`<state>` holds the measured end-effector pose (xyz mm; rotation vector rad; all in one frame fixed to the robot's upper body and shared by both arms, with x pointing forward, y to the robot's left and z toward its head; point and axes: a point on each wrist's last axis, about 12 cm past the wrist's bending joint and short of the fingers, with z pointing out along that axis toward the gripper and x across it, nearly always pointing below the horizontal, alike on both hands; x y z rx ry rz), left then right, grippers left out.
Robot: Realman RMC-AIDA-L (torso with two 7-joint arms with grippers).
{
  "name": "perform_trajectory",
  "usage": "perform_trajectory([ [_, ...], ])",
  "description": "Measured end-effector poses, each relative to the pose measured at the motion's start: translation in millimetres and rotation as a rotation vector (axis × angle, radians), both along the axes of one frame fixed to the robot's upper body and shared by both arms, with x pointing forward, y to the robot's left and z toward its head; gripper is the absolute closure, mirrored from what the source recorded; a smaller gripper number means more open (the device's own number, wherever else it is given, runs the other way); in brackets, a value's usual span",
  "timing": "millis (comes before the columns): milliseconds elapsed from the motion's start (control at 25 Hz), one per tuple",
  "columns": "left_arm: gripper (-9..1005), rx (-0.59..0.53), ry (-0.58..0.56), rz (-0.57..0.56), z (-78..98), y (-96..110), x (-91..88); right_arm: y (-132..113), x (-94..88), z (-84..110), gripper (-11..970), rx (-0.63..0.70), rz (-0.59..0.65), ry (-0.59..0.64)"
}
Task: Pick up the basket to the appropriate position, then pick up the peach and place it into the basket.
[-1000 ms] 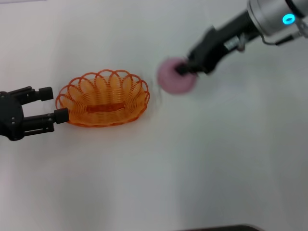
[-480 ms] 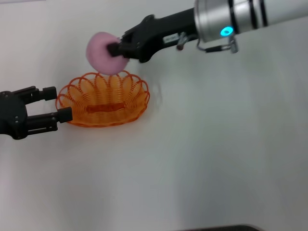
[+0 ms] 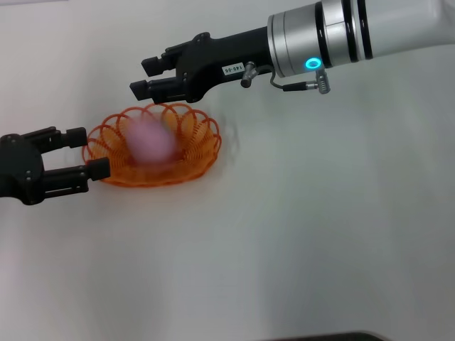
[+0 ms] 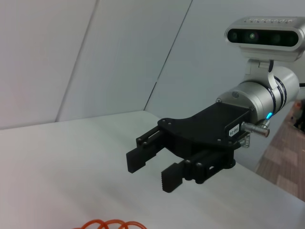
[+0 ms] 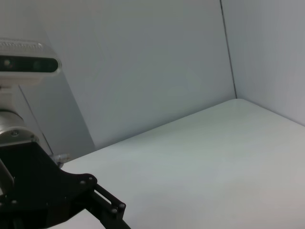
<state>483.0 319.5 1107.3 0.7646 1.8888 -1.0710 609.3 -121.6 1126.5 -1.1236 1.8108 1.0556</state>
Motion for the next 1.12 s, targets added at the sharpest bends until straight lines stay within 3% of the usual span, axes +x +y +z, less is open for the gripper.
perform_trajectory([
  [280,161,-0.005,0.003,0.0,-0.7,-0.7,0.3,-4.4,-0.9,0.7,464,0.012,-0.004,0.005],
  [400,161,-0.005,0.002,0.001,-0.5,-0.5,0.5,-12.9,-2.6,3.9,339,0.053,-0.02,0.002],
  [720,161,-0.006,-0.003,0.013,-0.3,0.4,1.3,-68.8,-22.7,7.7,33,0.146,-0.099,-0.033],
  [1120,162,-0.011,-0.019,0.064,-0.3,5.1,3.4,-146.3,-65.1,-4.4,10,0.138,-0.081,0.049],
])
